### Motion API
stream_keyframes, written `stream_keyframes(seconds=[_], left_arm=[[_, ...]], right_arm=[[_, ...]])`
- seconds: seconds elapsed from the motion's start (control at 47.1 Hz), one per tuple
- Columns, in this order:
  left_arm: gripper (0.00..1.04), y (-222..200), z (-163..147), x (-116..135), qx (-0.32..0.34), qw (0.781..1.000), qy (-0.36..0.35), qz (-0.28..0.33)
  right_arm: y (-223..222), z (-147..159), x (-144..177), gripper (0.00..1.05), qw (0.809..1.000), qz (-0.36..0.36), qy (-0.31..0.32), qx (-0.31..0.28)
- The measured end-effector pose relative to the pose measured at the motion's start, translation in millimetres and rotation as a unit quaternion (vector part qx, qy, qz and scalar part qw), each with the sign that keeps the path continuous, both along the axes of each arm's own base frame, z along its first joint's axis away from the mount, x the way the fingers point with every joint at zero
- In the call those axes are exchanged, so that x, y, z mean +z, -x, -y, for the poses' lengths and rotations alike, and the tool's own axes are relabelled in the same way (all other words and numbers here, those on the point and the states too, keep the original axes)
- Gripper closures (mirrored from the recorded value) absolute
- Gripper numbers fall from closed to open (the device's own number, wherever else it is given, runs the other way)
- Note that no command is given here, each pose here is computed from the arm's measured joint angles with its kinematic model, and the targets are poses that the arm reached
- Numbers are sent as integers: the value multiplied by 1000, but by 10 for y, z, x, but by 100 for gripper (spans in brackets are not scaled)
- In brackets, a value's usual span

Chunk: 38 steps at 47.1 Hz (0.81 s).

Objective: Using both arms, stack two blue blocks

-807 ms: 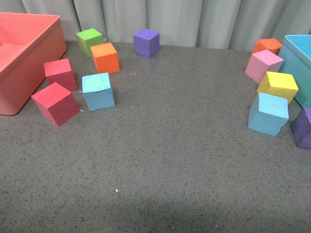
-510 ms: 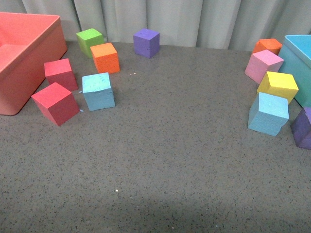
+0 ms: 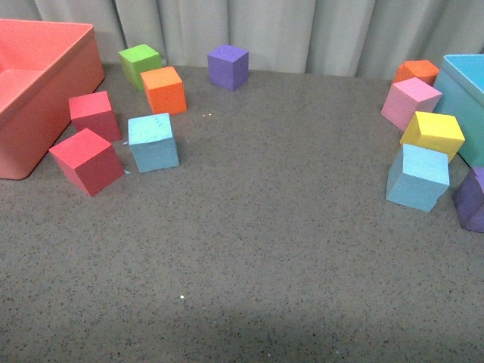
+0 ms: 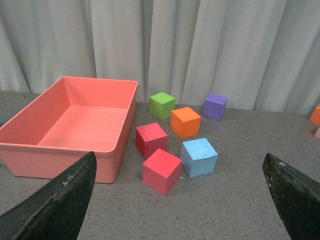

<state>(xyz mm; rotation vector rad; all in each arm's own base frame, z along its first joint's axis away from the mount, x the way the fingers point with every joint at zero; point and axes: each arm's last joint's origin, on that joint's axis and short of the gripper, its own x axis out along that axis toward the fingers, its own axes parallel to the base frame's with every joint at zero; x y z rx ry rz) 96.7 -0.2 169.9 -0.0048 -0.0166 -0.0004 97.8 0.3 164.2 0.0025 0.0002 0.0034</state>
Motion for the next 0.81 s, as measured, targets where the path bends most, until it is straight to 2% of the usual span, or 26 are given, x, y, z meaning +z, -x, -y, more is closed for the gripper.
stream_keyframes(seconds=[0.127,0.191,0.234,0.361,0.467,0.595,0.807], left_arm=[[7,0,0,0,0,1000,0,0],[7,0,0,0,0,1000,0,0],[7,0,0,0,0,1000,0,0],[7,0,0,0,0,1000,0,0],[7,0,0,0,0,1000,0,0],[7,0,0,0,0,1000,0,0],[7,0,0,0,0,1000,0,0]], right_arm=[[0,1,1,10,1000,0,2,-3],[-38,1,54,10,994,16,56,-87],[-98,5,62,10,990,8,80,-119],[-340,20,101,10,988,-28,91,-118],[-638,29,182,10,990,-69,66,-108],[-1208,10,108,10,979,-183,9,-85],[-2080,-88,-100,10,932,-348,-67,-79]])
